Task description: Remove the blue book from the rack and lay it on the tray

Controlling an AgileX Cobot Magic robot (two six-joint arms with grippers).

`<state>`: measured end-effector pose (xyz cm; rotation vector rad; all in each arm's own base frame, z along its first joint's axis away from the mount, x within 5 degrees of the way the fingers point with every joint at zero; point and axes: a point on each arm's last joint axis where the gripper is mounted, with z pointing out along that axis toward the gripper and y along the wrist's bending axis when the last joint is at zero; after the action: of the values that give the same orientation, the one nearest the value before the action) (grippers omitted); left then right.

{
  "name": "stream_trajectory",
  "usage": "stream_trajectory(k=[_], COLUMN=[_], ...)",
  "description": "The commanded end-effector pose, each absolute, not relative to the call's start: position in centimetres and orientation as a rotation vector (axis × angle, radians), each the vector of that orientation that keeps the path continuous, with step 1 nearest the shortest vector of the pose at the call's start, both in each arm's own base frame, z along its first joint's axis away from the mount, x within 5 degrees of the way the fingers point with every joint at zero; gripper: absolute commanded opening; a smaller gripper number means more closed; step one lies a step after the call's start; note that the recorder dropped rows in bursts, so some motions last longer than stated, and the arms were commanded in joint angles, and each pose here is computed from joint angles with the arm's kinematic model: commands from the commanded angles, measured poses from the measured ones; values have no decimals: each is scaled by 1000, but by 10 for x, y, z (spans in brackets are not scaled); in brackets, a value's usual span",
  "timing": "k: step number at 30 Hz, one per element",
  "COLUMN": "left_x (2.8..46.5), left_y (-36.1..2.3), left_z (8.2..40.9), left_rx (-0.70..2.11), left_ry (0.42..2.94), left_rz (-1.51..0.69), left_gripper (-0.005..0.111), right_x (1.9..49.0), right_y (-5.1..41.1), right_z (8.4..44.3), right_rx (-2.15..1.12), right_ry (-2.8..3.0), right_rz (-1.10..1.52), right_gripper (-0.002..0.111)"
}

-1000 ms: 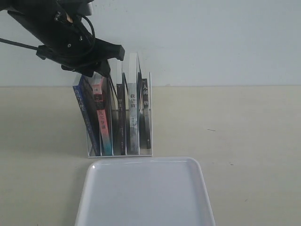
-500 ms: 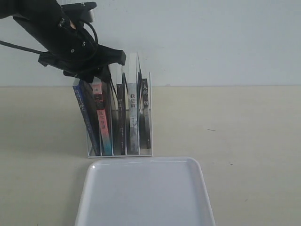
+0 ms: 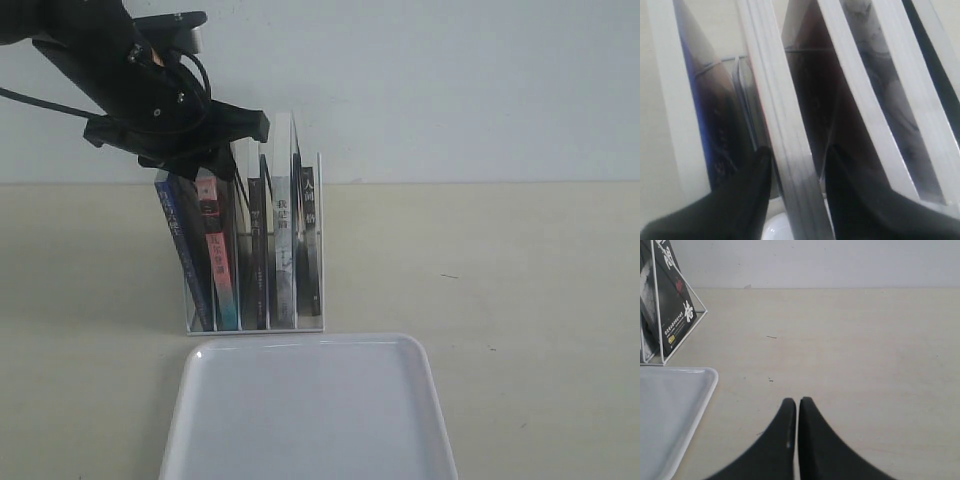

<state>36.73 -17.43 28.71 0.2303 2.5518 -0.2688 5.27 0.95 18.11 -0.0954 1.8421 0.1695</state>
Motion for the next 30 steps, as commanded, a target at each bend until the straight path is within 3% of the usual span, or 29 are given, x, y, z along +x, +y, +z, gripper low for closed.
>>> stream_trajectory(k=[1,7,12,13,16,30], left_x=[367,368,370,372,371,326], left_y=[-178,-178,-179,-180,-180,-158], left_z=[289,285,277,273,276,395], left_rx=[219,220,236,237,236,208], left_ry=[2549,2563,2580,2590,2580,2323], left_rz=[-287,-281,-269,-265,-269,-368], left_gripper=[34,32,14,6,4,4], right_x=[53,53,53,53,53,53], right_y=[9,9,9,9,9,9], right_z=[182,182,182,182,182,182], right_rx=[-97,-97,-97,-97,-97,-97], right_ry=[1832,1832,1832,1832,1832,1832], right_rz=[158,158,158,158,158,158], right_gripper=[1,1,1,1,1,1])
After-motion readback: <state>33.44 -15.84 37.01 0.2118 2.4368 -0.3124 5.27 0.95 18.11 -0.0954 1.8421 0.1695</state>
